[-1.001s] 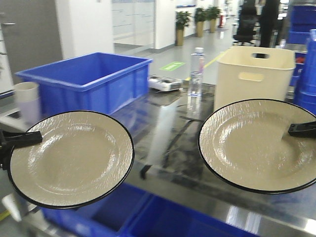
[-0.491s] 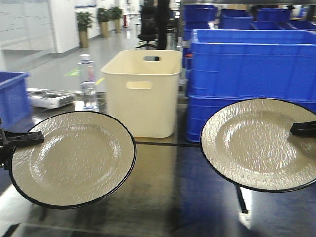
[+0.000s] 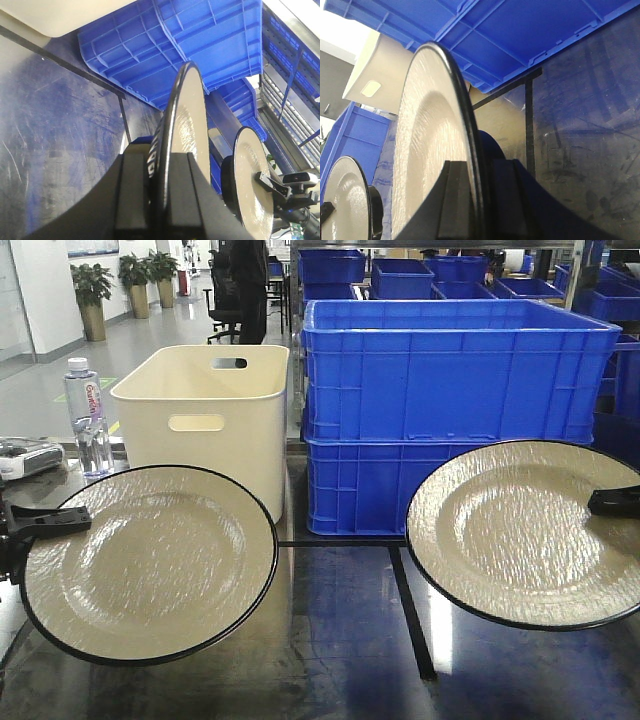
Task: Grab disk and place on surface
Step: 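Carry both held plates while driving to the steel table, then lower the left gripper's plate onto the table and release it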
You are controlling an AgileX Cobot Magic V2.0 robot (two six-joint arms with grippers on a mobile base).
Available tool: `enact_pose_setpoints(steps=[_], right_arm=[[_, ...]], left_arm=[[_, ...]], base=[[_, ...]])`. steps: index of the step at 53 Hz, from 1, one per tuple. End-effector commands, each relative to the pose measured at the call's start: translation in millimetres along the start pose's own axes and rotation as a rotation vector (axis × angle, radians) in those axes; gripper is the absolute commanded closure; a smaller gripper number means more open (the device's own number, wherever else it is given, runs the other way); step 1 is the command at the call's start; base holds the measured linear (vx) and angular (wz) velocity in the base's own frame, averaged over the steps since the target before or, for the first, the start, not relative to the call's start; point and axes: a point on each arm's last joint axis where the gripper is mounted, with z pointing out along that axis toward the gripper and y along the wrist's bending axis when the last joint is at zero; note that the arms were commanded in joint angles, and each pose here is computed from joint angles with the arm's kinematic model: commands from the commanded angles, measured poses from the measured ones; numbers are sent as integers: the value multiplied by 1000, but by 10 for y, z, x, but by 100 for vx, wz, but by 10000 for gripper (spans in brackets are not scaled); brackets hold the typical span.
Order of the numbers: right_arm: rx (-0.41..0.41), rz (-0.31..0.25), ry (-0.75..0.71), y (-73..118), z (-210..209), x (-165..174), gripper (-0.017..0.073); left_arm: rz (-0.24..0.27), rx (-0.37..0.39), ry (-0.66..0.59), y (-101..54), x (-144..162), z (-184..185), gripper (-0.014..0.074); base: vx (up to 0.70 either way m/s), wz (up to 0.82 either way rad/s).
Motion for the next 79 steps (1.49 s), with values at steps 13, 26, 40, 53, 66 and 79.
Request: enact_pose_setpoints(steps=[13,26,40,53,66,79], right_arm=[[-116,13,-83,280,-135,-78,568],[-102,18,-117,267,-137,-109,568],[-116,31,-132,278,-140,-123,568],[-130,38,-142,291,-143,-133,568],[-125,36,-144,286,-142,-134,568],[-124,36,-147,285,-143,-137,568]], left_arm=[[-2,213,-71,-445,-74,-84,596],[-2,214,-71,-445,-75,-84,596],[-3,218,-67,-449,-71,-84,596],[-2,222,-63,-452,-67,-85,596],[0,233,-51,-462,-56,-87,596],[7,169,-71,-460,-28,72,596]], base=[[0,0],[0,0],[0,0],[0,0],[0,0],[0,0]])
